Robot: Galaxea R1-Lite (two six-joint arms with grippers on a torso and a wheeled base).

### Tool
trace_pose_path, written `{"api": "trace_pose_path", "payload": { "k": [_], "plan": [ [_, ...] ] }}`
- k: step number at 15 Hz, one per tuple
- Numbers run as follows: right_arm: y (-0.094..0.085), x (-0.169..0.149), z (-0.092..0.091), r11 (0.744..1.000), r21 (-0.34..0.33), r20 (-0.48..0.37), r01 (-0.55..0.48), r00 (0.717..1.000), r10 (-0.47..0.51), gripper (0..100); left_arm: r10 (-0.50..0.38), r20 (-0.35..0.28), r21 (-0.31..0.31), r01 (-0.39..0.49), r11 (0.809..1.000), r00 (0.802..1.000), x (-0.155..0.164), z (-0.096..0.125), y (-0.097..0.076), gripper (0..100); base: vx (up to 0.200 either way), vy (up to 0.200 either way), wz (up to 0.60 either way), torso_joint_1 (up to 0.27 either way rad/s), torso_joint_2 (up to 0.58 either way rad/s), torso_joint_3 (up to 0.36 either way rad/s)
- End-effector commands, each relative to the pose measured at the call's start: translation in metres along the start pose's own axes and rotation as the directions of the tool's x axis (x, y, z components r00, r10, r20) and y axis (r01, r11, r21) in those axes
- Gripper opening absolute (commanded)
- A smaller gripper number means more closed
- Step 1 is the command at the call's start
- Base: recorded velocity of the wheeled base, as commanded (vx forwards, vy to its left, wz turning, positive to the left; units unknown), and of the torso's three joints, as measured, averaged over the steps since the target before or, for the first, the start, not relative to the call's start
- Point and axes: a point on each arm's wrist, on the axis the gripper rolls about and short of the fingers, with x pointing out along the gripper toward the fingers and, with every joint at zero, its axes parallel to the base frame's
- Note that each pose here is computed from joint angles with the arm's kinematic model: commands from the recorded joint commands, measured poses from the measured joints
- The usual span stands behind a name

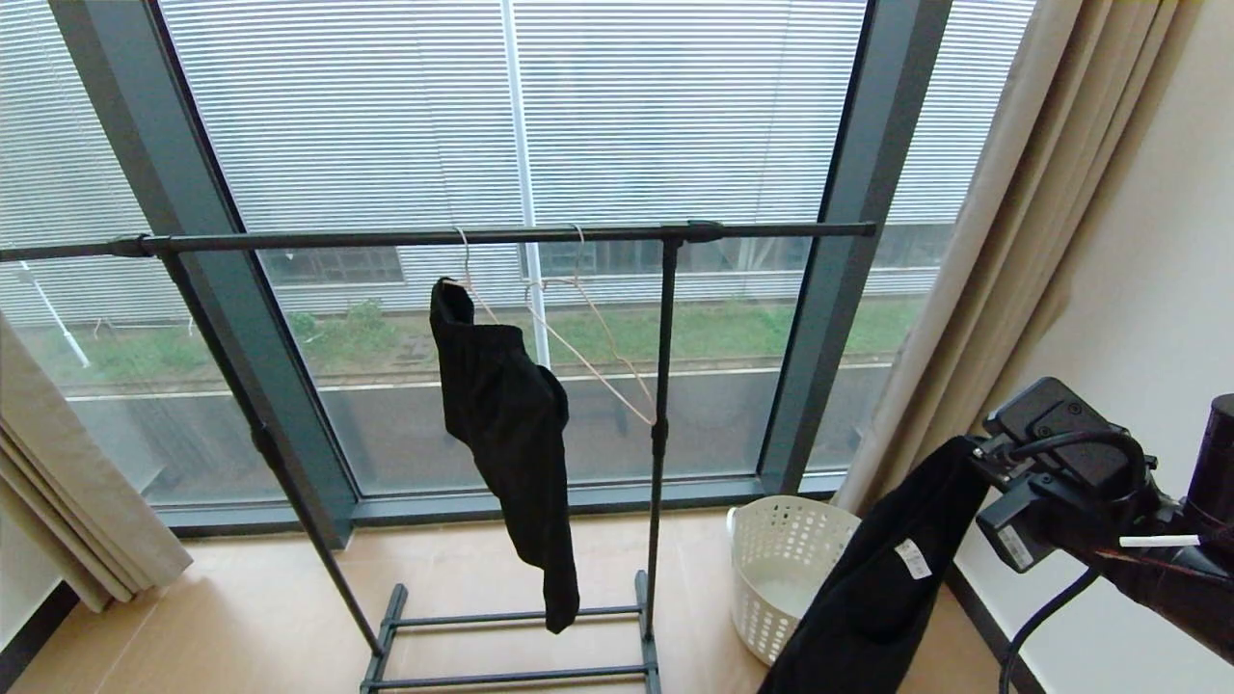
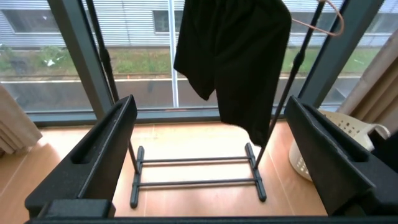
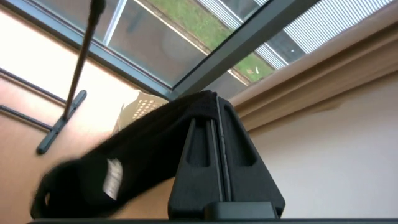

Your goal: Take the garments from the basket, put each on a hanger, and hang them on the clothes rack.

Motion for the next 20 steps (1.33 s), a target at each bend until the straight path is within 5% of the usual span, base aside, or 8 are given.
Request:
{"api": "trace_pose_path", "payload": {
  "k": [1, 7, 10, 11, 12, 16, 20],
  "plan": [
    [0.003, 0.000, 0.000, 1.000, -0.007, -0.001, -0.014, 1.000, 0.014, 0, 0.000, -0.001, 0.001, 0.000, 1.000, 1.000, 0.000, 0.000, 0.000, 100, 0.000, 0.000, 0.00, 0.000, 0.00, 0.000],
    [0.020, -0.007, 0.005, 0.995, -0.032, 0.041, -0.093, 0.995, 0.094, 0, -0.001, -0.028, 0.059, 0.003, 0.998, 1.000, 0.002, 0.000, 0.000, 100, 0.000, 0.000, 0.00, 0.000, 0.00, 0.000],
    [0.025, -0.001, 0.015, 0.994, -0.011, 0.069, -0.106, 0.992, 0.107, 0, -0.019, -0.239, 0.092, 0.042, 0.995, 0.971, 0.018, 0.004, 0.000, 100, 0.000, 0.000, 0.00, 0.000, 0.00, 0.000],
    [0.025, 0.003, 0.028, 0.995, 0.021, 0.127, -0.096, 0.988, 0.093, 0, -0.075, -0.322, 0.134, 0.124, 0.983, 0.944, 0.026, 0.006, -0.001, 100, 0.000, 0.000, 0.00, 0.000, 0.00, 0.000],
    [0.024, 0.005, 0.041, 0.995, 0.043, 0.166, -0.090, 0.983, 0.082, 0, -0.153, -0.341, 0.118, 0.204, 0.972, 0.928, 0.031, 0.016, -0.002, 100, 0.000, 0.000, 0.00, 0.000, 0.00, 0.000],
    [0.038, 0.036, 0.083, 0.987, 0.074, 0.200, -0.139, 0.972, 0.122, 0, -0.370, -0.474, -0.052, 0.394, 0.918, 0.799, 0.076, 0.060, -0.014, 100, 0.000, 0.000, 0.00, 0.000, 0.00, 0.000],
    [0.055, 0.062, 0.105, 0.983, 0.088, 0.220, -0.159, 0.966, 0.136, 0, -0.518, -0.446, -0.280, 0.436, 0.855, 0.730, 0.130, 0.095, -0.045, 100, 0.000, 0.000, 0.00, 0.000, 0.00, 0.000]
  ]
}}
